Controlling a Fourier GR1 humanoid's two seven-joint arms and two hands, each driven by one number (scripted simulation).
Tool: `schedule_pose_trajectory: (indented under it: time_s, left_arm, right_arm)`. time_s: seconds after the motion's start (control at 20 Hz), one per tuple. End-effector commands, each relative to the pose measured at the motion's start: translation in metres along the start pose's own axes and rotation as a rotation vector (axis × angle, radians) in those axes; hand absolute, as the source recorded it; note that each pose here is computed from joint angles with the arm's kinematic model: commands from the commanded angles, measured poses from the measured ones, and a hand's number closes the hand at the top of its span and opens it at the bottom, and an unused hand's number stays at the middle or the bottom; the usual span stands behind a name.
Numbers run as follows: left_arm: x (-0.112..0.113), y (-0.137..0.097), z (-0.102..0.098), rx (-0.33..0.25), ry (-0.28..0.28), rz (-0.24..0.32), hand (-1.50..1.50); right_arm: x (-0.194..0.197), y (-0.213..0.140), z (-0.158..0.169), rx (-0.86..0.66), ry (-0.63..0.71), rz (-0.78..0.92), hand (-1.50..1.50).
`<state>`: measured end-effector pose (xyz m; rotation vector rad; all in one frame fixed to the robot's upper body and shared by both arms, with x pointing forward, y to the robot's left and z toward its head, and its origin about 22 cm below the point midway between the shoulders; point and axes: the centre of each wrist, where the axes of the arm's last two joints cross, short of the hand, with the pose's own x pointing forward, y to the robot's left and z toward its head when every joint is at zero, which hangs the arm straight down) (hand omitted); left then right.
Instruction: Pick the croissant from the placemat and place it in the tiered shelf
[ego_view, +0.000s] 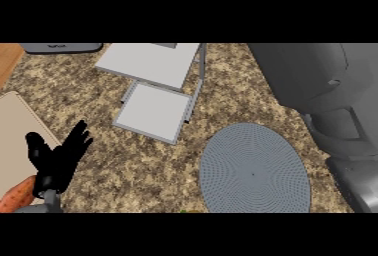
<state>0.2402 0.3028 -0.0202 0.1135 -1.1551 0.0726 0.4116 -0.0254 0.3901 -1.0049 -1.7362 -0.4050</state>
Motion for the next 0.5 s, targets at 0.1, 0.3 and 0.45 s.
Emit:
schedule_pose_trajectory:
  time_s: [0.1, 0.3, 0.45]
  left_arm:
    - [-0.013, 0.011, 0.002, 0.056, 0.070, 0.013, 0.00]
    - [-0.036, 0.016, 0.015, 0.053, 0.095, 0.008, 0.00]
    - [-0.026, 0.009, 0.008, 0.072, 0.092, 0.030, 0.00]
  right_arm:
    - [0.002, -0.036, -0.031, -0.085, 0.201, -0.135, -1.50]
    - [-0.006, -0.054, -0.029, -0.044, 0.198, -0.138, -1.50]
    - [-0.019, -0.061, -0.015, -0.019, 0.177, -0.147, -1.50]
